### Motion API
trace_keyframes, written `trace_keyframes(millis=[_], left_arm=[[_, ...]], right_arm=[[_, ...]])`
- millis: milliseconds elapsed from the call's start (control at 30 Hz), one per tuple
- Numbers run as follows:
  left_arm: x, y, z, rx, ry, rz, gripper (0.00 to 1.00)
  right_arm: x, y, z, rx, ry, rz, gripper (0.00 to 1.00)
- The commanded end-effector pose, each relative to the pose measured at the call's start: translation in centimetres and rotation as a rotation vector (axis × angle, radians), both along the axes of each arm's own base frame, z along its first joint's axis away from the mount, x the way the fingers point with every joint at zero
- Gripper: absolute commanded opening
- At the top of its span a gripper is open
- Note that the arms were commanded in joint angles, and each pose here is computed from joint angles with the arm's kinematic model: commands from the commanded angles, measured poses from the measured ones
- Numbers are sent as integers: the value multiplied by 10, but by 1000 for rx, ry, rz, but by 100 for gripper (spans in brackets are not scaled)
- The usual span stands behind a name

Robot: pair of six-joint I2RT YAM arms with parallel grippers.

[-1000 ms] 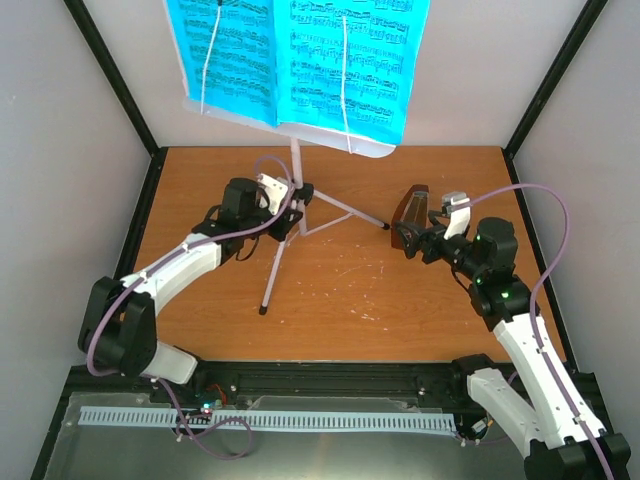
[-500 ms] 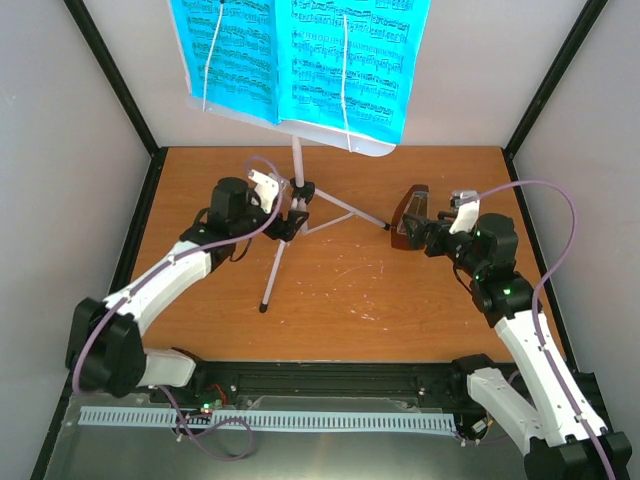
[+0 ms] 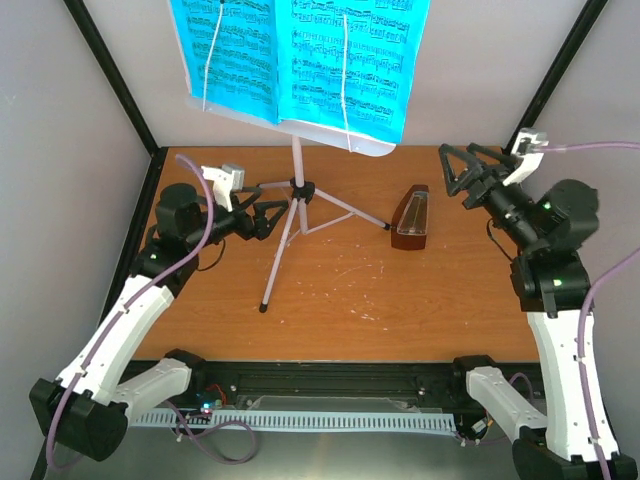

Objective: Pack up the instrument practice props

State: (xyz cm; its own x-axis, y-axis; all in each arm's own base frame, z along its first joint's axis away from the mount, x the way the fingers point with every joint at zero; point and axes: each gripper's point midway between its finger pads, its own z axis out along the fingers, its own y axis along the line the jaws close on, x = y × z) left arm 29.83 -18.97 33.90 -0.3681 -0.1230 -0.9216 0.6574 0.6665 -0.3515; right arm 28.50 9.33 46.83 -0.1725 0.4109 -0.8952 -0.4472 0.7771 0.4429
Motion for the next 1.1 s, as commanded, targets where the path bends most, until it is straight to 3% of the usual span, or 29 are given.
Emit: trace_keyframes(millis=[0, 100, 300, 600, 900, 1067], left_arm=[[-34, -8, 44, -122, 43, -113, 99], [-49, -13, 66, -166, 23, -188, 99], [-67, -20, 95, -220, -25, -287, 100], [-74, -22, 105, -230, -31, -324, 99], [-73, -23, 102, -233, -18, -330, 99], [-74, -24, 101, -245, -15, -339, 100]], right_arm=[[-45, 37, 59, 110, -104, 303, 85], [-61, 51, 81, 151, -128, 436, 78], [-62, 67, 108, 125, -150, 477, 63], [-53, 103, 109, 93, -140, 519, 46], [-52, 102, 114, 73, -167, 489, 43], [-47, 96, 115, 55, -176, 436, 47]])
